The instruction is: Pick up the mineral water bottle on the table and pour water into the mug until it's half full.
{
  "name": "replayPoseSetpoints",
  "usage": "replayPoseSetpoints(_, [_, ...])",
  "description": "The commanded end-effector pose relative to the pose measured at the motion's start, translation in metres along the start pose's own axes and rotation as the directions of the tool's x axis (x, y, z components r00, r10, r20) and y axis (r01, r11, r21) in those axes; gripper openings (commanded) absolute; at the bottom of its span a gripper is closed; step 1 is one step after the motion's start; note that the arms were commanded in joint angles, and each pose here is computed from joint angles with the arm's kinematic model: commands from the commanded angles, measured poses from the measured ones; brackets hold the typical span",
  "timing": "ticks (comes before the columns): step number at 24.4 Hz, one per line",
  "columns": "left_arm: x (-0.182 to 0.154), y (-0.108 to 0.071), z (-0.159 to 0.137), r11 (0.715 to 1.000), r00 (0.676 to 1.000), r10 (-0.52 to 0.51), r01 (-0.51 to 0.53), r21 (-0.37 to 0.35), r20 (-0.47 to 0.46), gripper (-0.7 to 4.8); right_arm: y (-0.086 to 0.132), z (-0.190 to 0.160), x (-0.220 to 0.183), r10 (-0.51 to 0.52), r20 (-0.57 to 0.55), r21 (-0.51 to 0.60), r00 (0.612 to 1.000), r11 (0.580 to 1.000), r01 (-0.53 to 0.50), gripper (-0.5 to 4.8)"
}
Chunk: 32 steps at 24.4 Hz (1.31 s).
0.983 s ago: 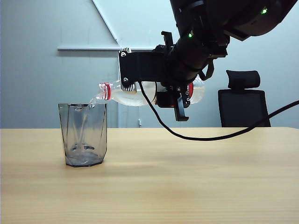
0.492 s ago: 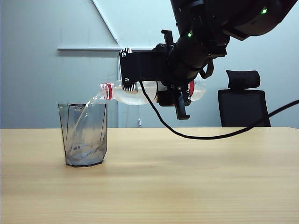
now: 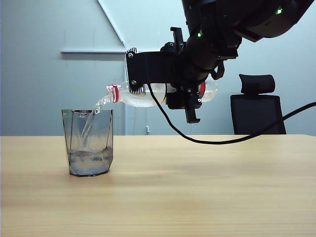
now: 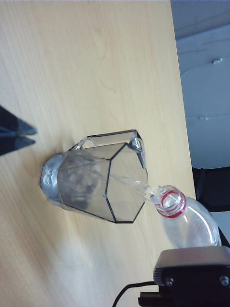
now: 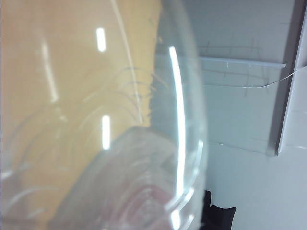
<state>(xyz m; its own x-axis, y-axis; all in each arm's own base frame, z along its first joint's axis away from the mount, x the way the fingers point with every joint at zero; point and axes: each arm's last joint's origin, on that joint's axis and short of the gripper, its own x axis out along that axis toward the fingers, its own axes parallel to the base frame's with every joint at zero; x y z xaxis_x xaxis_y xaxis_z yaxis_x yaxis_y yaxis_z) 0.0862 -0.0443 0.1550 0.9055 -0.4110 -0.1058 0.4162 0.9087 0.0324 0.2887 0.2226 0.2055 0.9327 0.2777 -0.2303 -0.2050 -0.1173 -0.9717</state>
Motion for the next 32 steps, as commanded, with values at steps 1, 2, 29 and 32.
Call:
replayPoseSetpoints(1, [0.0, 0.0, 0.002, 1.0, 1.0, -0.001, 0.001, -0.004, 0.011, -0.02, -0.012, 0.001, -0.002, -0.066, 0.001, 0.027, 0.998, 0.997, 0.065, 2.51])
replayPoseSetpoints(2, [0.0, 0.0, 0.002, 1.0, 1.0, -0.001, 0.001, -0.004, 0.012, -0.02, -0.012, 0.001, -0.002, -0.066, 0.0, 0.027, 0.998, 0.997, 0.065, 2.51])
replayPoseSetpoints(29, [0.0, 0.0, 0.002, 1.0, 1.0, 0.001, -0.001, -0.004, 0.012, -0.02, -0.007, 0.016, -0.009, -0.02, 0.041, 0.347, 0.999, 0.938, 0.004, 2.51])
replayPoseSetpoints(32, [0.0, 0.0, 0.002, 1.0, 1.0, 0.001, -0.001, -0.004, 0.012, -0.02, -0.01, 0.018, -0.012, -0.025, 0.05, 0.473, 0.998, 0.881, -0.002, 2.51])
